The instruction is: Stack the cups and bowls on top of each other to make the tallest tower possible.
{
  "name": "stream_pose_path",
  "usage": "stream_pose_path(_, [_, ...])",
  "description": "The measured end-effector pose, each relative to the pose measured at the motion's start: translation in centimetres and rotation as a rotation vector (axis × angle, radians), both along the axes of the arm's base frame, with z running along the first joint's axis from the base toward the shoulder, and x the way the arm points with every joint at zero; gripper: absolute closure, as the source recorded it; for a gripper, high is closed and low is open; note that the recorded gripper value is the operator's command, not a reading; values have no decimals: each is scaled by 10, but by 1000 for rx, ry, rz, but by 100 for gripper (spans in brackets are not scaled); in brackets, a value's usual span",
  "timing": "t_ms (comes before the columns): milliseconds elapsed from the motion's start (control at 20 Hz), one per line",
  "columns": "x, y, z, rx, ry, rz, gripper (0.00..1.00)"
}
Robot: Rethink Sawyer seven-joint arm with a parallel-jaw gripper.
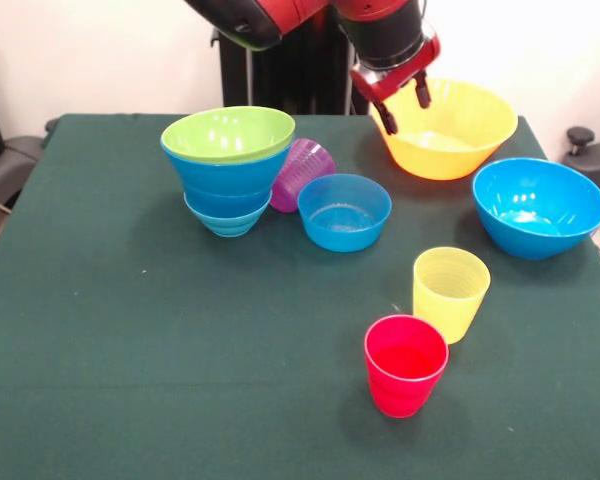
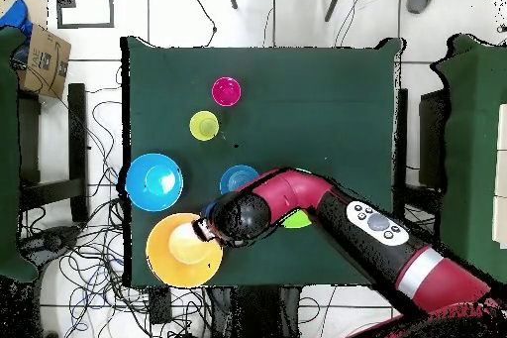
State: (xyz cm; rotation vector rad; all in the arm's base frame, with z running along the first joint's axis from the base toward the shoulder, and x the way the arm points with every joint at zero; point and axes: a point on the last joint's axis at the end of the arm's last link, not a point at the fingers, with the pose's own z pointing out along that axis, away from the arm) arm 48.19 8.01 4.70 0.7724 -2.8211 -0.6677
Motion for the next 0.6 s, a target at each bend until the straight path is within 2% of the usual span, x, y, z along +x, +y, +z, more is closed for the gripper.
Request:
stream_pose_path(50, [-1,0,-1,2,-8,27,0])
stream_pose_path(200, [-5,3,-5,0,-25,67,0])
stream_pose_path(350, [-7,5,-8,-9,-38,90,0])
stream_pose_path(550, [-10,12,-13,-26,-79,133,0])
stream_pose_path(600, [-10,16,-14,-34,-105,150,0])
